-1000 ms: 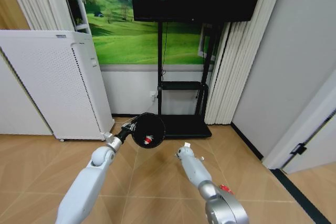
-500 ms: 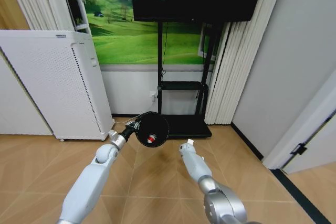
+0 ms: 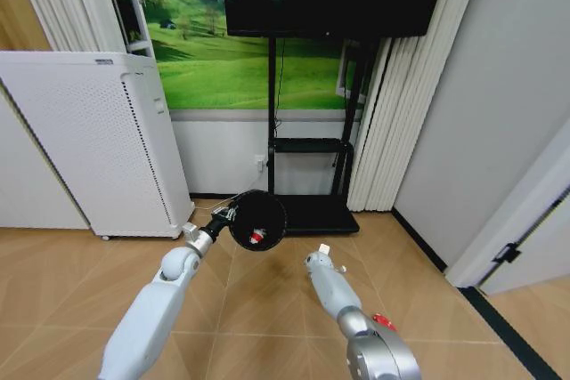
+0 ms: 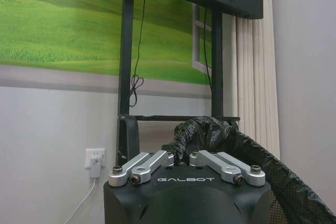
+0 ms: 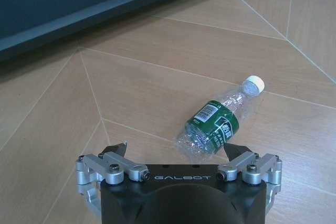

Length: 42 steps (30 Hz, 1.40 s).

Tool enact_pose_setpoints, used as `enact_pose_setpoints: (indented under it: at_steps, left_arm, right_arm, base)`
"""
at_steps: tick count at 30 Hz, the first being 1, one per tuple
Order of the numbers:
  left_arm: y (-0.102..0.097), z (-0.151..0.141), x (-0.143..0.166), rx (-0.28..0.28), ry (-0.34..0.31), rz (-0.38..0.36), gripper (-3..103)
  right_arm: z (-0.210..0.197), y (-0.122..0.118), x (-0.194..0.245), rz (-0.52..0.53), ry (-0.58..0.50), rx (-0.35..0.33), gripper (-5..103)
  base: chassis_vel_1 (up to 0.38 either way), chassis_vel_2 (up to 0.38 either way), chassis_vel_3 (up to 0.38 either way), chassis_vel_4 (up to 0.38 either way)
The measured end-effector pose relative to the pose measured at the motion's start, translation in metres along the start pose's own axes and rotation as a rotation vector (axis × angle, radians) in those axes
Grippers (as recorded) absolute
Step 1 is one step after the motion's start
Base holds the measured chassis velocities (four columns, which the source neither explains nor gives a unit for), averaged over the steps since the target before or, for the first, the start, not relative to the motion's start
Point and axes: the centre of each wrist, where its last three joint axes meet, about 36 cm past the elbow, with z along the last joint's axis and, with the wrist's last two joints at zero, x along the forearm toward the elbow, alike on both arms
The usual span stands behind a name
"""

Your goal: Pick up the trash bin and place the garbage on the floor into it.

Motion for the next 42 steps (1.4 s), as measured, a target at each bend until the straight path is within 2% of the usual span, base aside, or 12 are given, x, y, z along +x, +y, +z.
enact_pose_setpoints:
  at_steps: [10, 13, 14, 17, 23, 34, 42]
  left_arm:
    - [0.001, -0.007, 0.004, -0.003, -0.001, -0.008, 7]
    - [0.001, -0.005, 0.009, 0.001, 0.003, -0.014, 7]
    - [0.001, -0.005, 0.009, 0.001, 0.003, -0.014, 7]
    - [-0.001, -0.004, 0.01, 0.006, 0.003, -0.013, 7]
    - [-0.001, -0.004, 0.01, 0.005, 0.004, -0.005, 7]
    - [0.001, -0.003, 0.007, 0.003, 0.005, 0.004, 7]
    - [-0.001, -0.002, 0.004, 0.004, 0.003, 0.009, 7]
  right_arm:
    - [0.015, -0.001, -0.001, -0.018, -0.055, 0.072, 100]
    - [0.027, -0.012, -0.001, -0.061, -0.209, 0.133, 100]
    - [0.027, -0.012, -0.001, -0.061, -0.209, 0.133, 100]
    - [0.028, -0.021, -0.004, -0.11, -0.336, 0.193, 100]
    - [0.024, -0.03, -0.007, -0.154, -0.429, 0.231, 100]
    - [0.026, -0.039, -0.009, -0.139, -0.435, 0.239, 100]
    - [0.029, -0.04, -0.009, -0.12, -0.421, 0.236, 100]
  base:
    - [0.0, 0.0, 0.0, 0.0]
    - [0.0, 0.0, 0.0, 0.0]
    - [0.0, 0.0, 0.0, 0.0]
    - [0.0, 0.0, 0.0, 0.0]
    - [0.0, 0.0, 0.0, 0.0]
    - [-0.015, 0.023, 0.031, -0.022]
    - [-0.156, 0.162, 0.158, -0.167]
